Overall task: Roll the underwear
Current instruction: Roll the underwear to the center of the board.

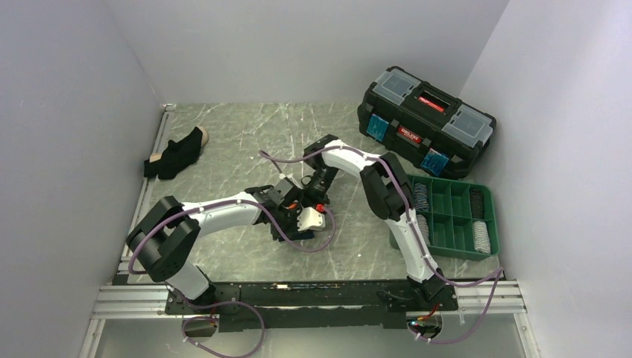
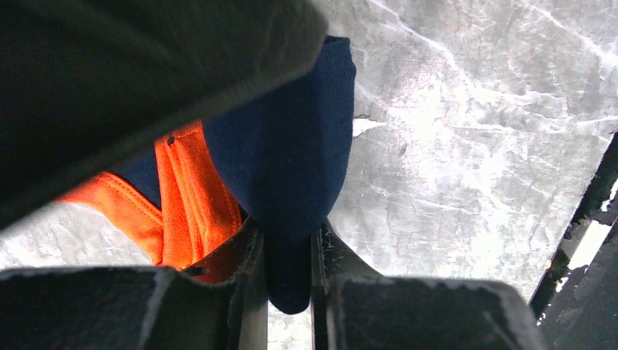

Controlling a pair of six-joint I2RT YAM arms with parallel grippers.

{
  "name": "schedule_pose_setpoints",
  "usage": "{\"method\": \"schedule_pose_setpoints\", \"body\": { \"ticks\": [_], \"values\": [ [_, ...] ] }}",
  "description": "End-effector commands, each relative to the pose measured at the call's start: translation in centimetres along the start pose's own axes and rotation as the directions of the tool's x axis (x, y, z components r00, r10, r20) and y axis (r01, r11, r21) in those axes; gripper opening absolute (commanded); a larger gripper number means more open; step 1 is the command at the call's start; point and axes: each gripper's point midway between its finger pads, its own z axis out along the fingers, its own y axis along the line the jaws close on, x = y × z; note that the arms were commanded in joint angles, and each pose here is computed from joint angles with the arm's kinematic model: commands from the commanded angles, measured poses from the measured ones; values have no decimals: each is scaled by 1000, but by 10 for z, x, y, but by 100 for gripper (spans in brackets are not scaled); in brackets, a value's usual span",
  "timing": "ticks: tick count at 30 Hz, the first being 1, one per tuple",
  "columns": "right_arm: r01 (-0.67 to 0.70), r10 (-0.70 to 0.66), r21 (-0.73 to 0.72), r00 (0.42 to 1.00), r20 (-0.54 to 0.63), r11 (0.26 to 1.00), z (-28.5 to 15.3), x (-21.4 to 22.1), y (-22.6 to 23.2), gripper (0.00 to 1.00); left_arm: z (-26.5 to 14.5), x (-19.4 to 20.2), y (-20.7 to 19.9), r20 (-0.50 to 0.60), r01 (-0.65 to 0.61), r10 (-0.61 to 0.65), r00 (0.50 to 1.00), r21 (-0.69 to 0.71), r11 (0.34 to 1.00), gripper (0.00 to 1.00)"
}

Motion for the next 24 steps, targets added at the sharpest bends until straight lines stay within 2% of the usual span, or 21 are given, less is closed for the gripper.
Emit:
{"method": "schedule_pose_setpoints", "body": {
  "ticks": [1,5,10,18,21,24],
  "values": [
    [42,-45,83,999,30,996,-32,4,8,57,13,25,-22,-60,24,-18,998,94,995,0],
    [30,-41,145,996,78,989,-51,12,10,56,8,26,-21,-43,78,-72,996,146,986,0],
    [-8,-44,275,982,184,961,-81,13,5,56,-2,23,-23,-16,197,-202,979,309,930,0],
    [-60,-105,460,940,325,886,-120,9,3,56,-13,22,-9,-39,347,-387,921,533,772,0],
    [-25,-177,501,920,350,865,-128,2,15,56,-11,27,-5,-76,404,-457,886,610,682,0],
    [51,-272,560,908,319,827,-124,-4,25,57,-11,28,-1,-109,448,-521,846,676,585,0]
  ]
}}
